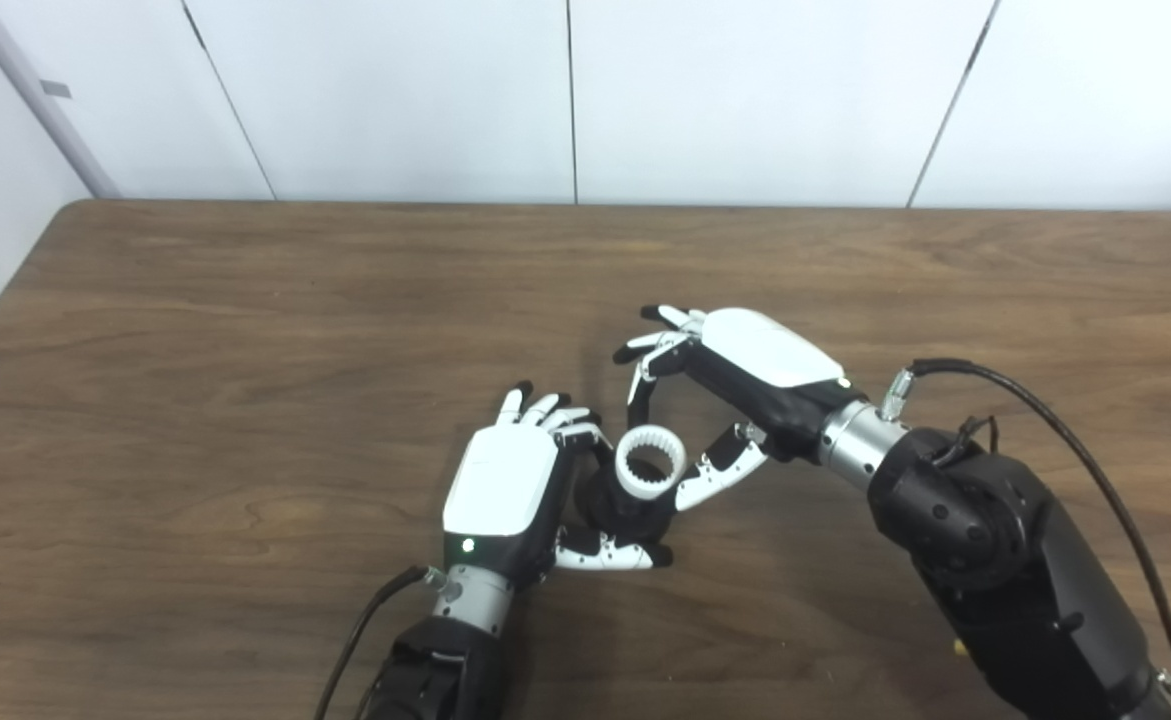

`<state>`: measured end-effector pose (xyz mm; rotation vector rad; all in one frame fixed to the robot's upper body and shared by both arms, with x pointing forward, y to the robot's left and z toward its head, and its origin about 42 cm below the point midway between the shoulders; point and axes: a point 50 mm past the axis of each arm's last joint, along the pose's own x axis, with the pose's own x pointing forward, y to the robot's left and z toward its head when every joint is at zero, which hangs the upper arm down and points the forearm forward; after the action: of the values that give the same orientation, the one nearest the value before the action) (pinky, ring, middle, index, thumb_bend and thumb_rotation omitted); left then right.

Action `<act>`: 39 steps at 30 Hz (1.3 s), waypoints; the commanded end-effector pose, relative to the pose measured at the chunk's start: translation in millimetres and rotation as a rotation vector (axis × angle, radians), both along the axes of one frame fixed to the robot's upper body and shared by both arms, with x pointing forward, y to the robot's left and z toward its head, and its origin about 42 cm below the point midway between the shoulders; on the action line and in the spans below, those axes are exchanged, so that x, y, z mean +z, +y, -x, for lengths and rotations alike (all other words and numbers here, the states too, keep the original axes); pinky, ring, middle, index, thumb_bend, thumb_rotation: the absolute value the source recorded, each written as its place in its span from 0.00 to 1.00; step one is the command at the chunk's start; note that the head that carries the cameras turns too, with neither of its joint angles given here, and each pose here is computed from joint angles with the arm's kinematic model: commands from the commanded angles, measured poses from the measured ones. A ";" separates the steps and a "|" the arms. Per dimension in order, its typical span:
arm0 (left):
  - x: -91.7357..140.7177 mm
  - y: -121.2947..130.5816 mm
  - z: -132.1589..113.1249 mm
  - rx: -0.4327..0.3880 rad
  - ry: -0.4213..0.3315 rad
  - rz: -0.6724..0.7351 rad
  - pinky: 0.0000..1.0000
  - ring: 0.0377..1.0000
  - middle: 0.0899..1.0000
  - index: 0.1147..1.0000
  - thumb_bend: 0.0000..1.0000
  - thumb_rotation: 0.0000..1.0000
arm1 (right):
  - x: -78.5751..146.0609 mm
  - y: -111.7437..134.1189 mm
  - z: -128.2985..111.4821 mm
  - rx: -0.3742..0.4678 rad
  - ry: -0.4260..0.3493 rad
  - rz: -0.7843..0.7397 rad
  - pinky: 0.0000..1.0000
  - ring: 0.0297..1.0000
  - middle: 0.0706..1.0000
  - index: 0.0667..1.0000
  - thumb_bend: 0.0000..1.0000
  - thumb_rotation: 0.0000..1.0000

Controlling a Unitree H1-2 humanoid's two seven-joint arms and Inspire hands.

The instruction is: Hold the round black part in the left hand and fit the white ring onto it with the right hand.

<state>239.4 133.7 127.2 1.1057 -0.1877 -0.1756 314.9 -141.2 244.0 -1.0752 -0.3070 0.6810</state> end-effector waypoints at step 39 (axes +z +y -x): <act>1.1 -10.4 -1.5 -0.018 0.021 -0.012 1.00 0.89 0.77 0.42 0.52 0.05 | 2.8 1.8 -2.0 0.018 -0.040 0.001 1.00 0.99 0.82 0.44 0.52 0.14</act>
<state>240.6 127.7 128.6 1.1062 -0.1814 -0.1762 315.3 -140.9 233.7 -1.0799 -0.2834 0.6907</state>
